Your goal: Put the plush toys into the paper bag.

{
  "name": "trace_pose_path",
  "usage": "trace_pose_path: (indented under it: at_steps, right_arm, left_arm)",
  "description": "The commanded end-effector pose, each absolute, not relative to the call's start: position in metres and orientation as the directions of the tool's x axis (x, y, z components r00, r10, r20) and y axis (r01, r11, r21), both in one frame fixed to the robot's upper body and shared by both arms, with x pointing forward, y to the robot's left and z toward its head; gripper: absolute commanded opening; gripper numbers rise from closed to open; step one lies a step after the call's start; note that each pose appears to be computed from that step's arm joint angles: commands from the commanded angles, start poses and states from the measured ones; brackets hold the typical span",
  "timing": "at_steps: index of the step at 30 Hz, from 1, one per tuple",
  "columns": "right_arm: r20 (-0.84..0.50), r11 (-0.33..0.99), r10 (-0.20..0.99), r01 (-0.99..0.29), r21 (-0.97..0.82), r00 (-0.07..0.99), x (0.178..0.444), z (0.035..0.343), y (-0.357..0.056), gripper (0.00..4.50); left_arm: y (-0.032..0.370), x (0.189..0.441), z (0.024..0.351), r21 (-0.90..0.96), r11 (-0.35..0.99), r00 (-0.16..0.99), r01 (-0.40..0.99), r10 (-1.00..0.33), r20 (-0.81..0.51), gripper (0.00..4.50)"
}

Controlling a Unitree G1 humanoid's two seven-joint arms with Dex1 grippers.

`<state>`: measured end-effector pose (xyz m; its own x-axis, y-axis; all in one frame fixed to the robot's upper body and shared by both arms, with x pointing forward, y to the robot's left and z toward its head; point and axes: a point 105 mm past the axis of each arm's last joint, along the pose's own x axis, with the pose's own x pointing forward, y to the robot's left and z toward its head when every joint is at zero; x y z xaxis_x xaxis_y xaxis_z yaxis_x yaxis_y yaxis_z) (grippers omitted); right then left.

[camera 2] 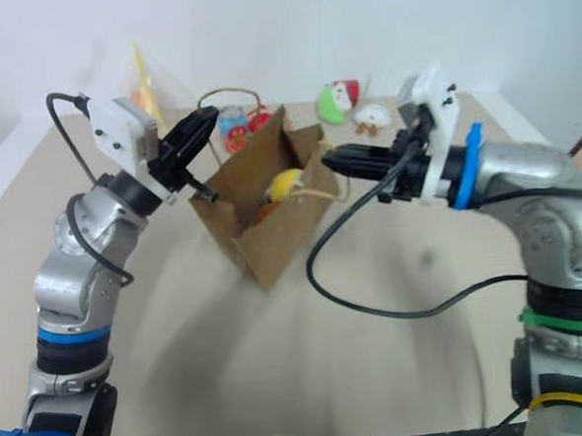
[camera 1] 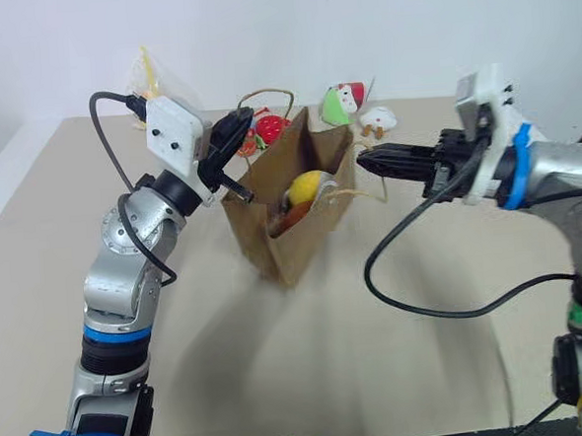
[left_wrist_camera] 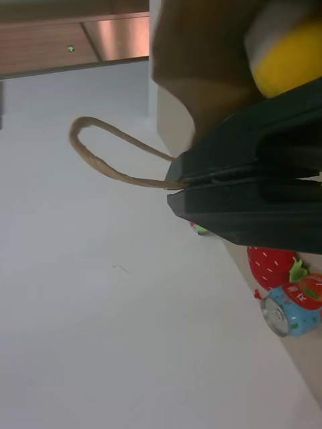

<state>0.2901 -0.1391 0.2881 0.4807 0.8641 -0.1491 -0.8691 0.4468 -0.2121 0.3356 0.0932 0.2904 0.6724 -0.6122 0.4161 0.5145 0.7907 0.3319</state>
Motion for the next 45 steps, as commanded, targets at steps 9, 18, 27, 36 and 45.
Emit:
trace_pose_path:
  at_steps: [9, 18, 27, 36, 45]
  right_arm:
    - [-0.252, 0.458, 0.803, -0.829, -0.319, 0.541, 0.316, 0.251, -0.127, 0.13]
    - [-0.096, 0.432, 0.876, -0.856, -0.285, 0.473, 0.311, 0.282, -0.113, 2.43]
    - [0.123, 0.557, 0.83, -0.794, -0.245, 0.544, 0.318, 0.331, -0.137, 4.5]
    - [-0.15, 0.554, 0.783, -0.786, -0.275, 0.604, 0.312, 0.277, -0.182, 3.93]
    - [-0.296, 0.222, 0.922, -0.967, -0.122, 0.249, 0.261, 0.232, -0.116, 0.39]
  left_arm:
    - [0.091, 0.338, 0.285, 0.325, 0.794, 0.663, 0.514, -0.608, 0.438, 0.0]
    - [0.09, 0.337, 0.272, 0.312, 0.767, 0.658, 0.561, -0.642, 0.393, 0.58]
    - [0.103, 0.332, 0.277, 0.259, 0.732, 0.628, 0.63, -0.676, 0.386, 3.21]
    - [0.113, 0.288, 0.272, 0.206, 0.54, 0.484, 0.816, -0.834, 0.265, 4.5]
    - [0.134, 0.272, 0.253, 0.24, 0.63, 0.588, 0.739, -0.776, 0.228, 4.5]
